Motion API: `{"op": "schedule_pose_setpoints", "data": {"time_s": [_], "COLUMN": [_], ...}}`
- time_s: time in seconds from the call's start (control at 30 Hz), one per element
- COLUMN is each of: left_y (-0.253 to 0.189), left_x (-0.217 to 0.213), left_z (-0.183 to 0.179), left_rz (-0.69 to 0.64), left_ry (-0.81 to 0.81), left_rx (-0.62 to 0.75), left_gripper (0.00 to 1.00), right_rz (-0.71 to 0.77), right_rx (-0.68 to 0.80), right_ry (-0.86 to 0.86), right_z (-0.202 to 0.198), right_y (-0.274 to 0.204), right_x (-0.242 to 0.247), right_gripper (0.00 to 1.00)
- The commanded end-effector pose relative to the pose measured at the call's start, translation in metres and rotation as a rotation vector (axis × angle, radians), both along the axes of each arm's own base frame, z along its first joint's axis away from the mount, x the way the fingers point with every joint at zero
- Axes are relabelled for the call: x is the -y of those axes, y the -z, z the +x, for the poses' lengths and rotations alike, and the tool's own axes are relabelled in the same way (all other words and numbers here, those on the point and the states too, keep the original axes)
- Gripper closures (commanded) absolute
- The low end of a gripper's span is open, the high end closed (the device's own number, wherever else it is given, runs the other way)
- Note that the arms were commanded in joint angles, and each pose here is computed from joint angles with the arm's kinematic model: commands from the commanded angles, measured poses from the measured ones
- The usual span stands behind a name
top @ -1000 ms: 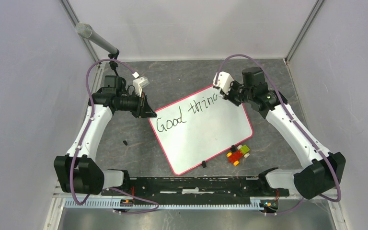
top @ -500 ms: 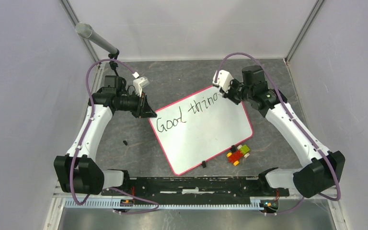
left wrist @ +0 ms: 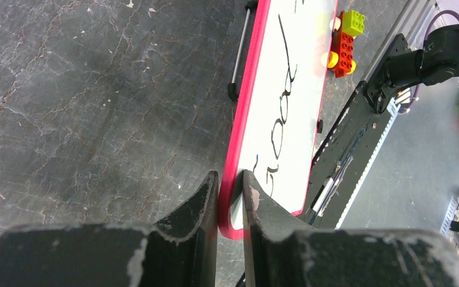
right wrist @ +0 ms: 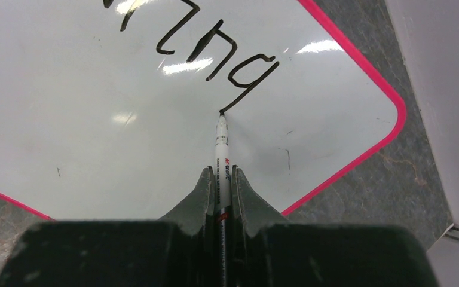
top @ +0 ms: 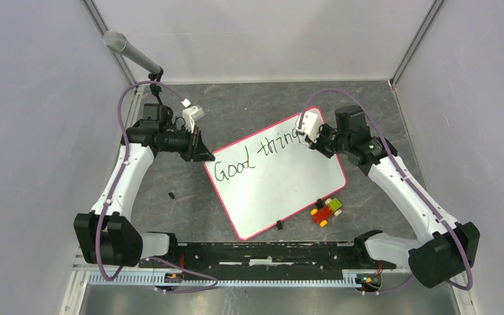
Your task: Write a sentence on the whiteboard
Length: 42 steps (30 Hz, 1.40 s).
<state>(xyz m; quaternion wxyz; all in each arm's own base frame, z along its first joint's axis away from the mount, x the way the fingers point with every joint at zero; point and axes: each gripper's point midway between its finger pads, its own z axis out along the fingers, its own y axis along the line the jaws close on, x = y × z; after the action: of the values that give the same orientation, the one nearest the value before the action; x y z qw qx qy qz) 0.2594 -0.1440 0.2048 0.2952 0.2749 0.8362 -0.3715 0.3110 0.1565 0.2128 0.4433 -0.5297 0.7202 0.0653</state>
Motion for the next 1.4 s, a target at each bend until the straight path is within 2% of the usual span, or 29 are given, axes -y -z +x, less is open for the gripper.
{"op": "schedule_pose_setpoints", "data": {"time_s": [0.0,0.3,0.53,0.77,1.0,1.37], "left_y": [0.008,0.008,0.008,0.007,0.007,0.009], "left_x": [-0.005,-0.004,-0.004,-0.004,-0.003,-0.003], "left_z": [0.004,0.004,0.005,0.005,0.006,0.006], "left_rz": [0.047,0.047,0.047,0.047,0.047,0.049], "left_ry": [0.003,0.005,0.004,0.002,0.005,0.006], "left_rx": [0.036,0.039,0.036,0.038,0.037,0.029], "left_gripper": [0.98,0.98,0.98,0.98,0.98,0.98], "right_rz": [0.019,0.061,0.118,0.141,0.103,0.091], "right_rx": [-0.041,-0.055,-0.017,0.033,0.060,0.074], "right_ry": [-0.003,-0.050,-0.085,-0.025,0.064,0.081], "right_z": [-0.011,-0.018,-0.013,0.005,0.026,0.038], "right_y": [0.007,-0.004,-0.033,-0.059,-0.056,-0.050], "right_x": [0.000,-0.014,-0.028,-0.013,0.014,0.016], "right_gripper": [1.00,1.00,1.00,1.00,1.00,1.00]}}
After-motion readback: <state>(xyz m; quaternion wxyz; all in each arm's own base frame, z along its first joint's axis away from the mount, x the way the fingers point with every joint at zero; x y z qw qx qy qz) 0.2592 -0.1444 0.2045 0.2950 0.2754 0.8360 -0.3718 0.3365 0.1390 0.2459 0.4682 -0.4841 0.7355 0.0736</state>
